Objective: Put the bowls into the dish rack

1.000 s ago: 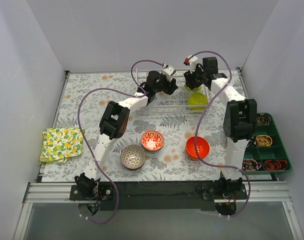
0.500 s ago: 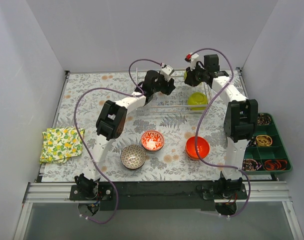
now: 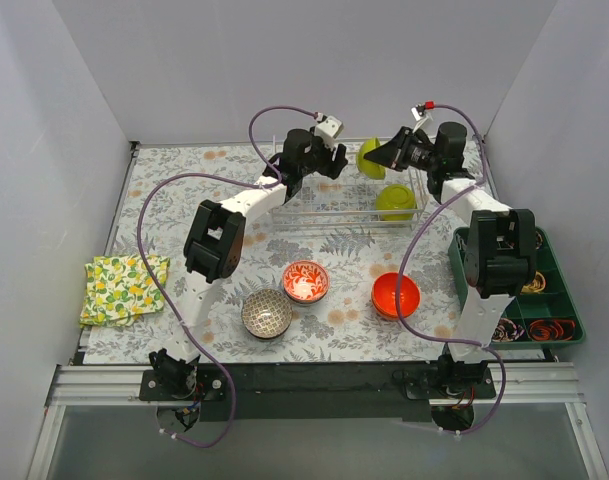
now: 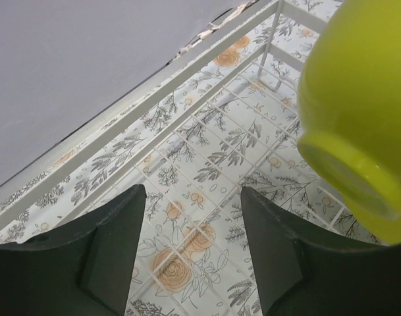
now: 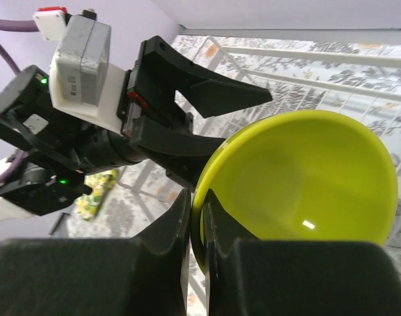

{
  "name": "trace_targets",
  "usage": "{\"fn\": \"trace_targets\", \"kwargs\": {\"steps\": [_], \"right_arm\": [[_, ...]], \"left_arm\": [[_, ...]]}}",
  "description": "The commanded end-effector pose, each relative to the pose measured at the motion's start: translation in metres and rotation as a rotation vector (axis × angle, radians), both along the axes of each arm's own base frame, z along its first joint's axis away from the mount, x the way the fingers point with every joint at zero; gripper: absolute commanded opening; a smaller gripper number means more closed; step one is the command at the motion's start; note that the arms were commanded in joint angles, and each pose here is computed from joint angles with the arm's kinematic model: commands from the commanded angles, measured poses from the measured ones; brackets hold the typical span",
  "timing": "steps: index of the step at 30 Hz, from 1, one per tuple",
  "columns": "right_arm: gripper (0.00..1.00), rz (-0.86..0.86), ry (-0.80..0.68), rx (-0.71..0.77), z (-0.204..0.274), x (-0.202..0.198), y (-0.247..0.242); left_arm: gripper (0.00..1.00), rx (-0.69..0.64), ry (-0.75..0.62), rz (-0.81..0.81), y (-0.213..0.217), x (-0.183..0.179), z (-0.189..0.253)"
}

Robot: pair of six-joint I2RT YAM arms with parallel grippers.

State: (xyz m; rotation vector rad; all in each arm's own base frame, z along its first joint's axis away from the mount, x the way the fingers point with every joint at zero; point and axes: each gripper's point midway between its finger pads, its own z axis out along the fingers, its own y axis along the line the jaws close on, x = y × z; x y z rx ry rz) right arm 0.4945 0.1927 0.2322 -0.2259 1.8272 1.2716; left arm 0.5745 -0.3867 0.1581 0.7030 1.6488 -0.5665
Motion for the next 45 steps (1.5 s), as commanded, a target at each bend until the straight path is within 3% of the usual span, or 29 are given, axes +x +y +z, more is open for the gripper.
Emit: {"fn": "trace_targets", "kwargs": {"steps": [1, 5, 8, 9, 10, 26, 29, 35, 41, 45], "right_arm": [[0.01, 0.060, -0.047, 0.152, 0.033, -0.015, 0.009], [0.01, 0.048, 0.001, 0.182, 0.016, -0.018, 0.007], [0.01, 0.049, 0.026, 0.200, 0.005, -0.022, 0.007], [0.01, 0.044, 0.035, 0.205, 0.001, -0.022, 0.006], [0.01, 0.043, 0.040, 0.209, -0.001, -0.023, 0.006], [0.02, -0.012, 0.117, 0.238, -0.049, -0.025, -0.014], [0.13, -0.022, 0.117, 0.233, -0.052, -0.025, -0.017], [0.19, -0.029, 0.091, 0.211, -0.048, -0.025, -0.024], [0.39, -0.065, 0.065, 0.134, -0.048, -0.020, -0.029], [0.45, -0.085, 0.060, 0.065, -0.055, -0.018, -0.033]], "left_arm": [[0.57, -0.022, -0.035, 0.042, 0.009, 0.003, 0.045], [0.45, -0.019, -0.021, 0.054, 0.010, 0.003, 0.041], [0.22, -0.017, -0.005, 0.030, 0.006, 0.001, 0.034], [0.08, -0.017, -0.002, 0.021, 0.006, 0.000, 0.032], [0.01, -0.021, 0.002, 0.014, 0.004, -0.001, 0.031], [0.00, -0.019, 0.100, -0.168, -0.039, -0.034, 0.000], [0.00, -0.014, 0.112, -0.186, -0.045, -0.042, -0.005], [0.00, -0.015, 0.129, -0.211, -0.053, -0.051, -0.009], [0.00, -0.023, 0.141, -0.226, -0.059, -0.055, -0.011], [0.00, -0.023, 0.151, -0.226, -0.060, -0.056, -0.016]]}}
